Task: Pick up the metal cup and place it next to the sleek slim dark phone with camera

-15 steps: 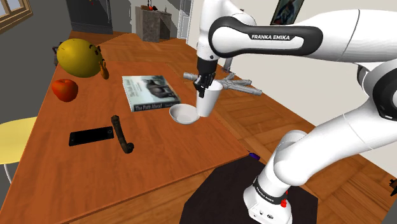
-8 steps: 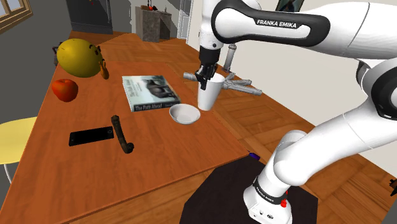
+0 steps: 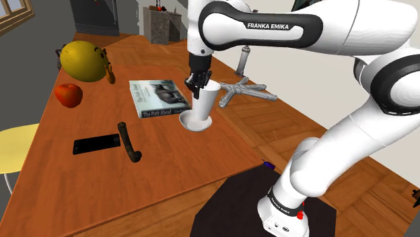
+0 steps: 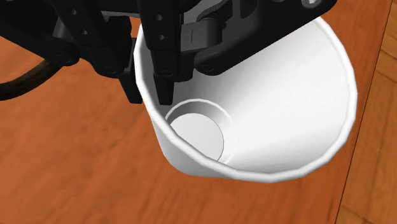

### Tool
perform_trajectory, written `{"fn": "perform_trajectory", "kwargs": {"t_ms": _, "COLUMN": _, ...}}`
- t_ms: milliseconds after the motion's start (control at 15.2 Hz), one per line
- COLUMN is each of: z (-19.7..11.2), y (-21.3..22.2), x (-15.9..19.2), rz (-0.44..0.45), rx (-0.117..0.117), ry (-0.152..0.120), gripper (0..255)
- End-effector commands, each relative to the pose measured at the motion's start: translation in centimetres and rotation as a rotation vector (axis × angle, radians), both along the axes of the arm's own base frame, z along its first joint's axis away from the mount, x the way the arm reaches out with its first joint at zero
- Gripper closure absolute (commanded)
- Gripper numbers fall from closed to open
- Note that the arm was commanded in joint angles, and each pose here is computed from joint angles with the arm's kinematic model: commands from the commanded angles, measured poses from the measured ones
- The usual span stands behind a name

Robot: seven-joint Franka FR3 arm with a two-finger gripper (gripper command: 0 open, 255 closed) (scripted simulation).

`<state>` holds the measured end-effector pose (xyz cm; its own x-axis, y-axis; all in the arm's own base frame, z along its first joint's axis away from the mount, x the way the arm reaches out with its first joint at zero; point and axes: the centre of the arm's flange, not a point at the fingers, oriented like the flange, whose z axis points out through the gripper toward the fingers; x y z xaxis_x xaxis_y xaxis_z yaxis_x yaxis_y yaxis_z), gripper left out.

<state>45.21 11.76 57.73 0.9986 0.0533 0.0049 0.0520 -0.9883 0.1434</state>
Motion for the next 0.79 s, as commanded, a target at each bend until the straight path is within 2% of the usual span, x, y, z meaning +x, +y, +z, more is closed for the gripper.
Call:
{"fn": "perform_trajectory", "kwargs": {"t_ms": 0, "z": -1.1, "y": 2.0, "x": 1.2, "rz": -0.001, "rx": 0.001, "ry": 0.0, "gripper": 255}}
{"fn": "perform_trajectory", "kwargs": {"t_ms": 726, "z": -6.4, "y": 13.1, "x": 8.9, "rz": -0.001, "rx": 0.001, "ry": 0.0, "gripper": 255}}
